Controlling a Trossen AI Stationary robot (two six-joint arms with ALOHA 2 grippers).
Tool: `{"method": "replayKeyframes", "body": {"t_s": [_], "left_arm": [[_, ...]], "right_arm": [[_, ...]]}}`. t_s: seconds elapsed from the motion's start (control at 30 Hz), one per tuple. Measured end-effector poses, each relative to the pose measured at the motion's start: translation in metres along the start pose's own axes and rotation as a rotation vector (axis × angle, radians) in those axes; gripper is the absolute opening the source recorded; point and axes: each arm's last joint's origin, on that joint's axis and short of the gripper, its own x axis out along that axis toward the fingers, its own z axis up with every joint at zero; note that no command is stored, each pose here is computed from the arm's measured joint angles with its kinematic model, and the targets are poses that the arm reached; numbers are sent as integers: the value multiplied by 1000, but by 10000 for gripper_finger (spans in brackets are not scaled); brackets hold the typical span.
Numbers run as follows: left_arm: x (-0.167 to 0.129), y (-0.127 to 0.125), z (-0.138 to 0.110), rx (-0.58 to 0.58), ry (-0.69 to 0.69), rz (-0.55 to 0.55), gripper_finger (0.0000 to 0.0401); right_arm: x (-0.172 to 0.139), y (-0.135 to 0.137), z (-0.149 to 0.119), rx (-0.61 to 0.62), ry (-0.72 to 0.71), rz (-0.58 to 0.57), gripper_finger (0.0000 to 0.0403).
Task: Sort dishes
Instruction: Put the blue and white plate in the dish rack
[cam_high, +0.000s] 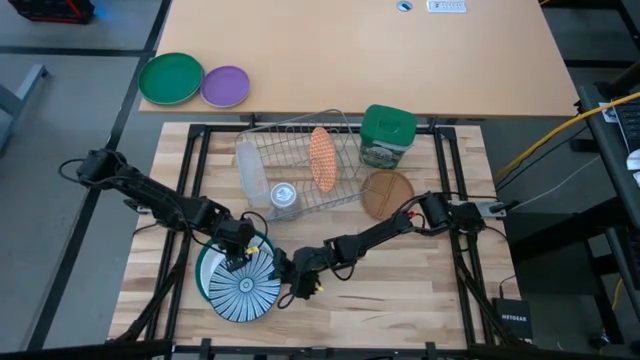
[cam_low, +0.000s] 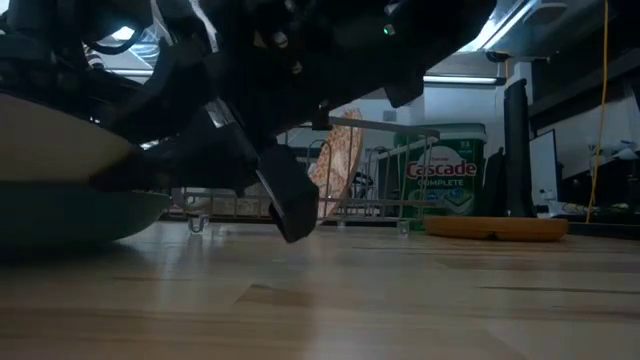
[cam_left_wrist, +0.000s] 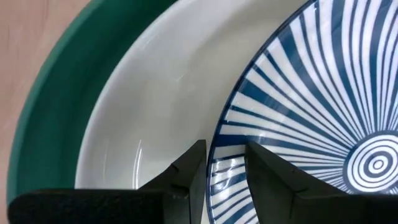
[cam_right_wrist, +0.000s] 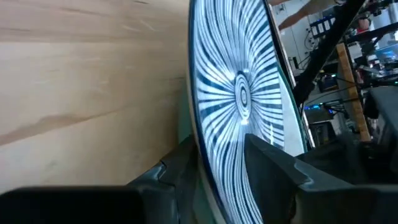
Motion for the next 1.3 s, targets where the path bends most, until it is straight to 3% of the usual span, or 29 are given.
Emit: {"method": "replayKeyframes", "body": {"t_s": [0.37,0.7,0.83,1.3], "left_arm": [[0,0,0,5,-2,6,98],[-7,-5,4,13,-15,-15,98],[-19,-13,9,29,-49,-78,98],[-56,-41,16,97,-119,-225,98]], "right_arm": [[1,1,0,-9,3,2,15],[1,2,-1,-2,12,14,31],[1,0,-2,2,21,-8,15],[1,0,-2,1,45,-13,16]]}}
